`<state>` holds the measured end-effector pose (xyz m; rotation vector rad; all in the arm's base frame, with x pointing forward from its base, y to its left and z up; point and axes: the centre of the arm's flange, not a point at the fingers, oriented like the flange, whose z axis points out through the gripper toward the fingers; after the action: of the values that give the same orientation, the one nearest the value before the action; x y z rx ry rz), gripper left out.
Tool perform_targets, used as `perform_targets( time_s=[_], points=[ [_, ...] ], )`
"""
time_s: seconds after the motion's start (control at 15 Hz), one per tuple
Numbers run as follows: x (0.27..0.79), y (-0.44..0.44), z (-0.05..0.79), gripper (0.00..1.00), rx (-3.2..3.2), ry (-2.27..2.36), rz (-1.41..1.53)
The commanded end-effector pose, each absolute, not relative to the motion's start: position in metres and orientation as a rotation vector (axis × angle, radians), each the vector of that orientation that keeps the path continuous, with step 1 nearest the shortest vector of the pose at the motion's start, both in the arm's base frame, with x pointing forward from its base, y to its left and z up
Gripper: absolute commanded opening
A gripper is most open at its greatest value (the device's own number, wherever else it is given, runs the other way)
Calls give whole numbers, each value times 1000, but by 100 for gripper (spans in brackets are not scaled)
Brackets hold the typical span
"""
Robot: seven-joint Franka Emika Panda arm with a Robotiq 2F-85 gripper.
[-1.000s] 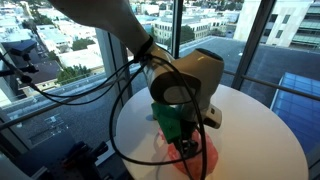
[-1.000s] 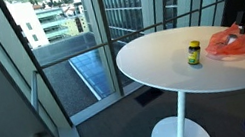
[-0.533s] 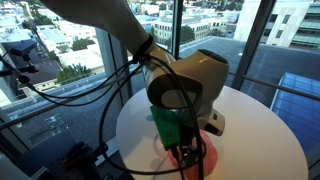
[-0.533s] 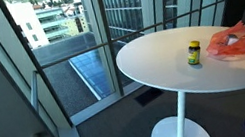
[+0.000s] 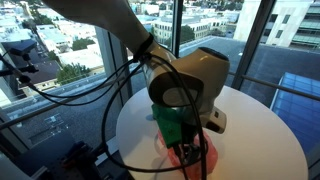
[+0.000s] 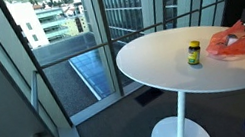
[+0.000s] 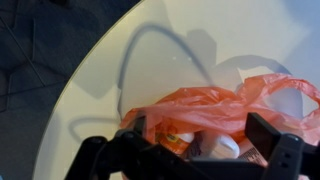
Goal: Move the blue and white item to the table
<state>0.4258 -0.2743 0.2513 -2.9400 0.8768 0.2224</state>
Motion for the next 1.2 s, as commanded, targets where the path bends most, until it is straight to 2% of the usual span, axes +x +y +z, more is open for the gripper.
perform_targets(
  time_s=[0.0, 0.53, 1.13],
  points=[
    [445, -280, 247, 100, -2967, 856, 222],
    [485, -279, 243, 100, -2983, 812, 211],
    [499, -254, 230, 100, -2985, 734, 238]
  ],
)
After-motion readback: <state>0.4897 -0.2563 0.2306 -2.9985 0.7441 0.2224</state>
